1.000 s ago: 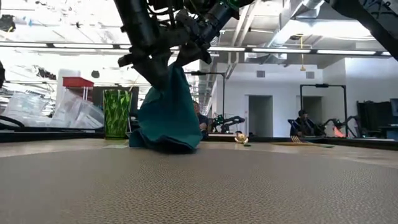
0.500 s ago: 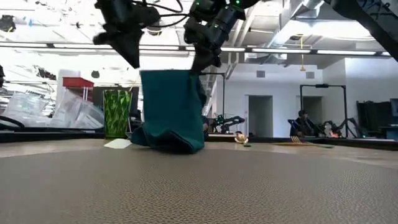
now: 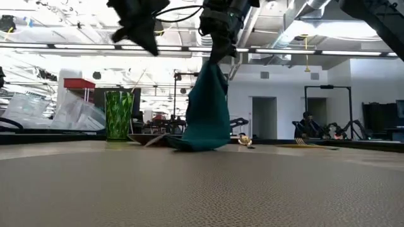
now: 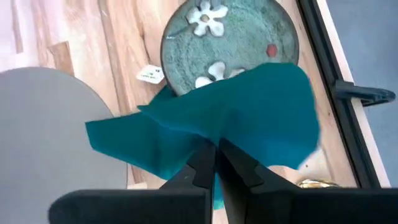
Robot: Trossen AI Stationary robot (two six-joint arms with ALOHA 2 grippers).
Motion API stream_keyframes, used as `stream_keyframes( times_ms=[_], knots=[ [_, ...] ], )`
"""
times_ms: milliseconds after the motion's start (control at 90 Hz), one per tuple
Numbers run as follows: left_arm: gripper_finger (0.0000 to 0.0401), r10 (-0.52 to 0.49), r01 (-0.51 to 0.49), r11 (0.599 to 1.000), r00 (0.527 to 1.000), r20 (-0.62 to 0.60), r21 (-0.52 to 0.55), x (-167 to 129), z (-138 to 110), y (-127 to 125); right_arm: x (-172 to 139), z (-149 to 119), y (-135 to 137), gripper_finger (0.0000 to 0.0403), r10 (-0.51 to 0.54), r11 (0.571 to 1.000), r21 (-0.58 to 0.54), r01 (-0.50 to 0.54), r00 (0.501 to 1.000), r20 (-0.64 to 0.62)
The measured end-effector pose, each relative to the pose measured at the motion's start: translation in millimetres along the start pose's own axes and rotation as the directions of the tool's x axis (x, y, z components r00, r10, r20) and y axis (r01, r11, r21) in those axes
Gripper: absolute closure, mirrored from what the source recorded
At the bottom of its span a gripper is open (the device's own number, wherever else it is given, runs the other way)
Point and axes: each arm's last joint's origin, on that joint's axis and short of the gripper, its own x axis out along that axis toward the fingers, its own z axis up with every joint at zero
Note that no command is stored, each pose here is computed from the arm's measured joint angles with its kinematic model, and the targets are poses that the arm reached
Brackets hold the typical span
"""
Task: Set table place
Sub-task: Fold the green napkin
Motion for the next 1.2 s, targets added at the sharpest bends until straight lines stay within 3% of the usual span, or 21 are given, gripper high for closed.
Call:
stream_keyframes(
  times_ms=[200,544,756,1078,1200],
  knots=[
    [0.0394,0.03,-0.018,0.993,0.994,-0.105,0.113,33.8,-7.7,-12.5,0.4,0.9,2.6,0.0403,0.002,1.0,0.013,-0.002,1.0,0.006],
    [0.0318,-0.028,0.03,0.999,0.999,0.031,-0.044,45.7,4.9,-25.1,-0.4,2.0,-3.6,0.0403,-0.006,1.0,-0.015,0.007,1.0,0.025],
    [0.0302,0.058,-0.054,0.998,0.992,0.112,-0.04,66.3,6.8,-34.5,-0.4,7.3,-4.0,0.0403,-0.012,1.0,0.018,0.011,0.997,0.078],
    [0.0303,0.119,-0.116,0.993,0.989,0.09,-0.036,98.7,-1.2,-42.4,0.1,10.5,-0.7,0.0403,-0.01,1.0,0.006,0.01,0.994,0.106],
    [0.0303,0.202,-0.198,0.979,0.973,0.117,-0.037,103.1,-1.6,-39.6,0.8,10.9,3.2,0.0403,-0.002,1.0,-0.005,0.002,0.994,0.105]
  ],
)
